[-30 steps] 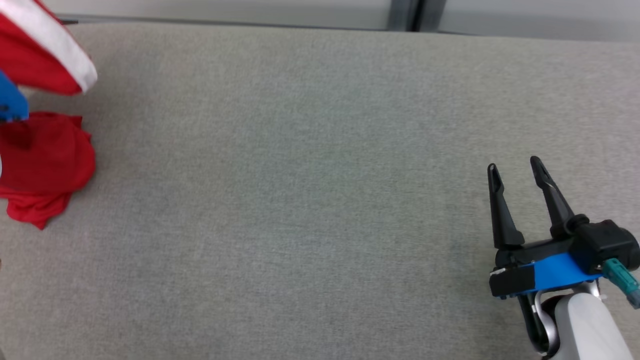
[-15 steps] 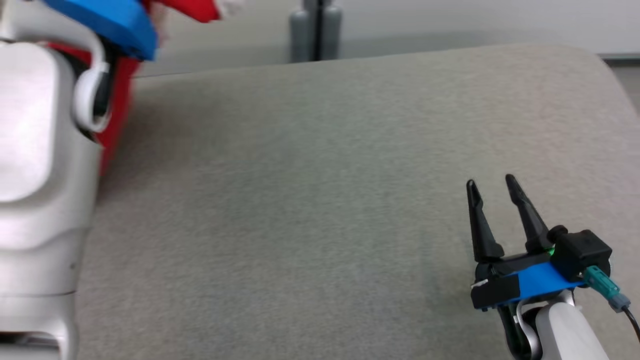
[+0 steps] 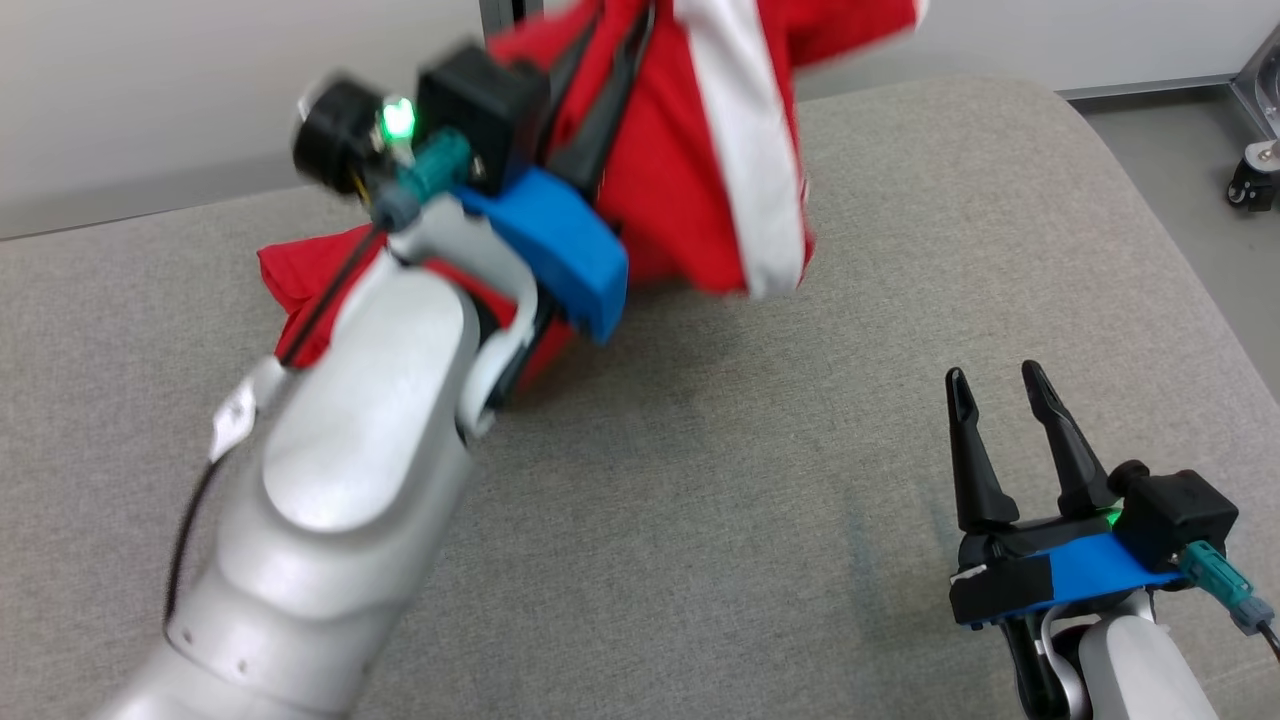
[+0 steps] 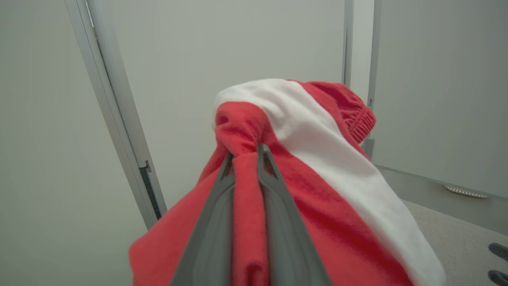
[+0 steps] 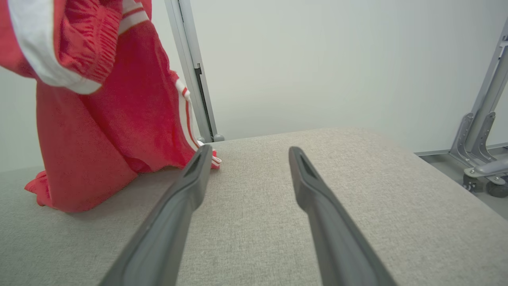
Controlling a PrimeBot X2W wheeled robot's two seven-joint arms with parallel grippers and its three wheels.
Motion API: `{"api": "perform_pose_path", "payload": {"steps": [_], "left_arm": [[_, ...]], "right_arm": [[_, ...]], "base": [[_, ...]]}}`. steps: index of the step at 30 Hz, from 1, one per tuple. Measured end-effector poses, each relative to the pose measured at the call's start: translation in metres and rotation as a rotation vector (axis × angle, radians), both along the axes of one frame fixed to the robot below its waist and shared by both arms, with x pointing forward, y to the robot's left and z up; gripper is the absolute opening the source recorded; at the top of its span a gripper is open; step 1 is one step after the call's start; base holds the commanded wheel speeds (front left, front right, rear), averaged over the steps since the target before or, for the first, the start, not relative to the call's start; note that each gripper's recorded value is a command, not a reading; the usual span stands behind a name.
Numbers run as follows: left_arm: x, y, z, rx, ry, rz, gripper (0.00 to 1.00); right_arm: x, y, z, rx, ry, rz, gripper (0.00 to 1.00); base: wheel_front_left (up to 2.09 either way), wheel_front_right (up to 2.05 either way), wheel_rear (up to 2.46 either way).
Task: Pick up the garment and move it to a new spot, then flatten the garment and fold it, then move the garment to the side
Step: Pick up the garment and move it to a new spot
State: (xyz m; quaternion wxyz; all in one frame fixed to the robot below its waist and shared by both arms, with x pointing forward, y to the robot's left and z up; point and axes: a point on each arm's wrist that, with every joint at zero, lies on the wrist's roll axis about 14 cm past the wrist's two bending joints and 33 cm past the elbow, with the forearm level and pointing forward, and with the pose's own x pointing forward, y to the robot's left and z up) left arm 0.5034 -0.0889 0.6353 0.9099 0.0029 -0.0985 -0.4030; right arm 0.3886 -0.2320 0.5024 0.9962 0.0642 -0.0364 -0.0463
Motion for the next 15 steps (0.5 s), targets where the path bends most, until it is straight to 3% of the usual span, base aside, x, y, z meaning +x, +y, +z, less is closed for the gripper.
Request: {"api": "perform_pose_path", "payload": {"steps": [1,7,14,15], "left_arm": [[-0.005,0.000,-0.031,0.016,0.078,0.001,0.00],[-0.019,0.013,-0.111,0.044,0.273,0.052,0.00],[-0.052,0.037,-0.213,0.150,0.491,0.108,0.00],[-0.054,0.039,-0.219,0.162,0.503,0.112,0.27]], "right_arm": [[0.001,0.001,-0.001,0.001,0.002,0.003,1.00],[0.003,0.004,-0.004,0.007,0.010,0.011,1.00],[0.006,0.006,-0.012,0.017,0.030,0.017,1.00],[0.006,0.006,-0.012,0.018,0.032,0.017,1.00]], "base": [[0.00,0.00,0.00],[0.00,0.00,0.00],[0.00,0.00,0.00],[0.00,0.00,0.00]]}}
